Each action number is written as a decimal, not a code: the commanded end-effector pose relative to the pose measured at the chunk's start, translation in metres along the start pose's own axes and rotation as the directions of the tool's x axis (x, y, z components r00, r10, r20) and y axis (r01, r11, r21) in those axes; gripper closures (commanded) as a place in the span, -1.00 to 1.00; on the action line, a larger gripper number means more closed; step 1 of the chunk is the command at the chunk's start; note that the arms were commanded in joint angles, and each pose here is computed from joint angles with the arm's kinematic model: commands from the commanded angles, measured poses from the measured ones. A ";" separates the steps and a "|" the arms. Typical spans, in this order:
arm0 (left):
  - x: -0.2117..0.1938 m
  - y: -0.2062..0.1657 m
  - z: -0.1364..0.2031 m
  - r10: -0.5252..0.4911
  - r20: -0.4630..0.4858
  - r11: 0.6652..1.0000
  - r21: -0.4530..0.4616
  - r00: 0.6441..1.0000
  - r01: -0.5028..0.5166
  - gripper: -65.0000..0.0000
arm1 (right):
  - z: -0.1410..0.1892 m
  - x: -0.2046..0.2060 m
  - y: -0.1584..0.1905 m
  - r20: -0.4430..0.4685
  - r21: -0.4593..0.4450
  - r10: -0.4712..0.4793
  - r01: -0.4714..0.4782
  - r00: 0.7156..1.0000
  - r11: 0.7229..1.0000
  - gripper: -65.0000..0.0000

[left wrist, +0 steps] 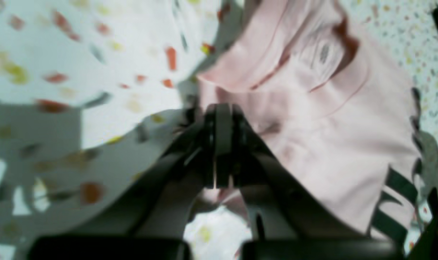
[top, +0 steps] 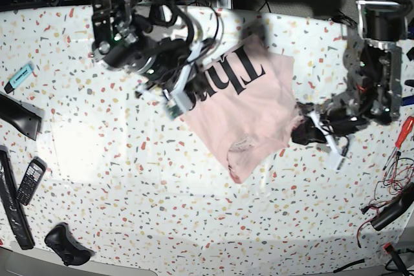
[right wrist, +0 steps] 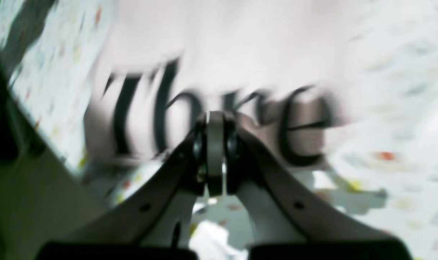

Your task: Fold the T-shirt properly

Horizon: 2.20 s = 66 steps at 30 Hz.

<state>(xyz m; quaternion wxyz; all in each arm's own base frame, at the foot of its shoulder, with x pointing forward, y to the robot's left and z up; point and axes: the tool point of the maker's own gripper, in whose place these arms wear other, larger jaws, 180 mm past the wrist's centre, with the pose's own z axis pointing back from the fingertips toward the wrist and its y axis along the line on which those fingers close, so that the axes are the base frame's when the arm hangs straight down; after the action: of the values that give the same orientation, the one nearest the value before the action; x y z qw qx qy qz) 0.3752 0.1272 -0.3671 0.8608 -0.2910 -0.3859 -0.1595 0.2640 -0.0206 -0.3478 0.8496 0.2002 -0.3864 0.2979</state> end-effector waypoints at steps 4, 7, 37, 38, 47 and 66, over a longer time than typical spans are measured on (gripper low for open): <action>0.016 0.000 0.017 -0.008 0.005 1.000 -0.030 1.000 0.008 1.00 | 0.013 0.026 -0.038 0.074 -0.097 0.008 -0.001 0.997 0.995 1.00; 0.000 -0.004 0.020 0.033 -0.015 0.998 -0.055 0.999 -0.034 1.00 | 0.023 0.040 -0.067 0.111 -0.163 0.008 0.010 0.994 0.987 1.00; -0.066 -0.045 -0.007 0.001 -0.025 1.000 0.026 1.000 -0.001 1.00 | -0.035 -0.031 0.001 -0.114 0.076 -0.022 0.031 0.993 0.997 1.00; -0.062 -0.045 -0.008 -0.002 -0.018 1.000 0.026 1.000 0.003 1.00 | -0.030 -0.029 0.005 -0.101 0.078 -0.016 0.024 0.995 0.997 1.00; -0.057 -0.039 -0.001 -0.027 -0.014 0.999 0.040 1.000 0.027 1.00 | -0.010 -0.020 0.005 -0.057 0.040 -0.011 0.014 0.998 0.999 1.00; -0.113 -0.018 0.140 0.084 -0.050 0.941 0.334 0.995 -0.063 1.00 | 0.130 -0.079 -0.030 -0.044 -0.231 -0.298 0.280 0.954 0.932 1.00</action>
<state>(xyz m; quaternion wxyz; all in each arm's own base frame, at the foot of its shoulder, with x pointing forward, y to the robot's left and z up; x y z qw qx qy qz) 0.2071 0.2048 -0.3809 0.9214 -0.1525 -0.3524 -0.0602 0.1667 -0.1477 -0.3415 0.9245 0.1448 -0.3299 0.1247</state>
